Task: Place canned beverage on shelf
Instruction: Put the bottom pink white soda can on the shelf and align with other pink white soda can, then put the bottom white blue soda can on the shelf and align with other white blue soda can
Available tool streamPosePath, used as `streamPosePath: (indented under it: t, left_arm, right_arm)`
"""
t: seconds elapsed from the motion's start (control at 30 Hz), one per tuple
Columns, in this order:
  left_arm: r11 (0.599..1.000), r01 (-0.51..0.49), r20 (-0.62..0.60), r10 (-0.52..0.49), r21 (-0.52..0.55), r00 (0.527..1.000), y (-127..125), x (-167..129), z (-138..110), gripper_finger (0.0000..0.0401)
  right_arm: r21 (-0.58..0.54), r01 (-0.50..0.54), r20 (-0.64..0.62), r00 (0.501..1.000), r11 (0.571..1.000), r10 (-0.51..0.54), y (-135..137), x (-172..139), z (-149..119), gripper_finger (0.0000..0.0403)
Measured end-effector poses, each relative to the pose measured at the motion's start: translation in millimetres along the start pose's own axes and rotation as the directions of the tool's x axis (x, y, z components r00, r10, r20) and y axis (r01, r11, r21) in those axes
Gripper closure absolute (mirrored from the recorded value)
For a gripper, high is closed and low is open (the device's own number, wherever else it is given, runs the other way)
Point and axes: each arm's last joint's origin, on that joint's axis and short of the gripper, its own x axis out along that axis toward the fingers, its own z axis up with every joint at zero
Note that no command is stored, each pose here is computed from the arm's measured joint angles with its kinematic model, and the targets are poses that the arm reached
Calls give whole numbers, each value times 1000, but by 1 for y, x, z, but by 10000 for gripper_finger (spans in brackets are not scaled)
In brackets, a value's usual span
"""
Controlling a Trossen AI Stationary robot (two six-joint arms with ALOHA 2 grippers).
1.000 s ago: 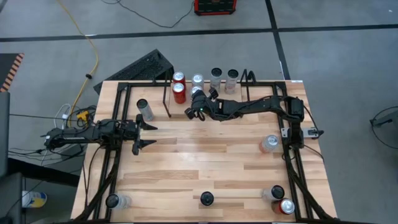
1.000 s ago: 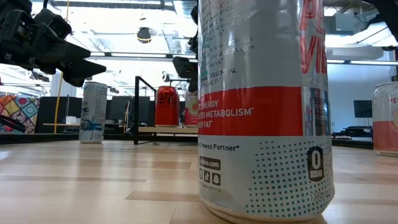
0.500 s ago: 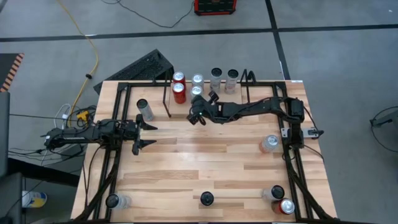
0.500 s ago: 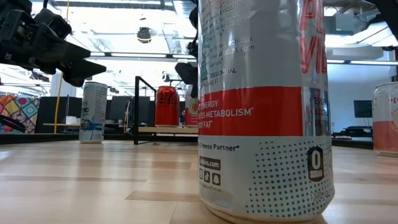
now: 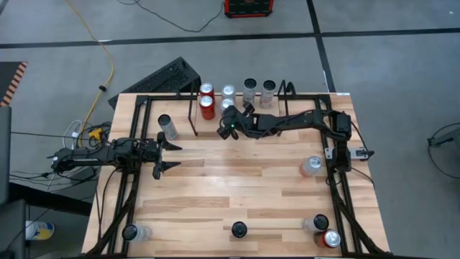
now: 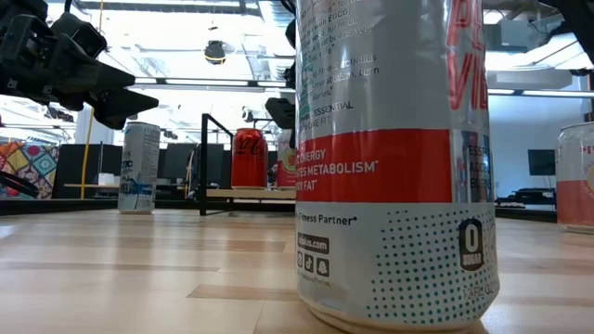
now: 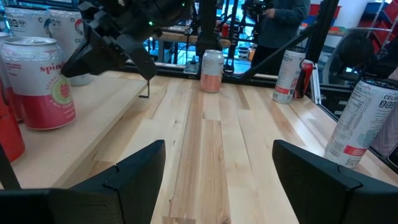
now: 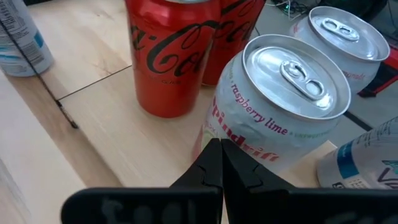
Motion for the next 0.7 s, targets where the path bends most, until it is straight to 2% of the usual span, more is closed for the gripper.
streamPosePath:
  t: [0.23,0.4,0.53,0.7]
  left_arm:
    - [1000,0,0,0,0,1000,0,0,0,119]
    - [1000,0,0,0,0,1000,0,0,0,119]
    - [1000,0,0,0,0,1000,0,0,0,119]
    - [1000,0,0,0,0,1000,0,0,0,119]
  right_arm:
    - [4,-27,-10,1000,1000,27,-3,3,1,383]
    - [-19,-74,-32,997,997,73,4,-3,-2,383]
    - [-37,-95,-38,995,995,94,8,-15,-1,382]
    - [-61,-132,-32,991,989,130,10,-49,9,382]
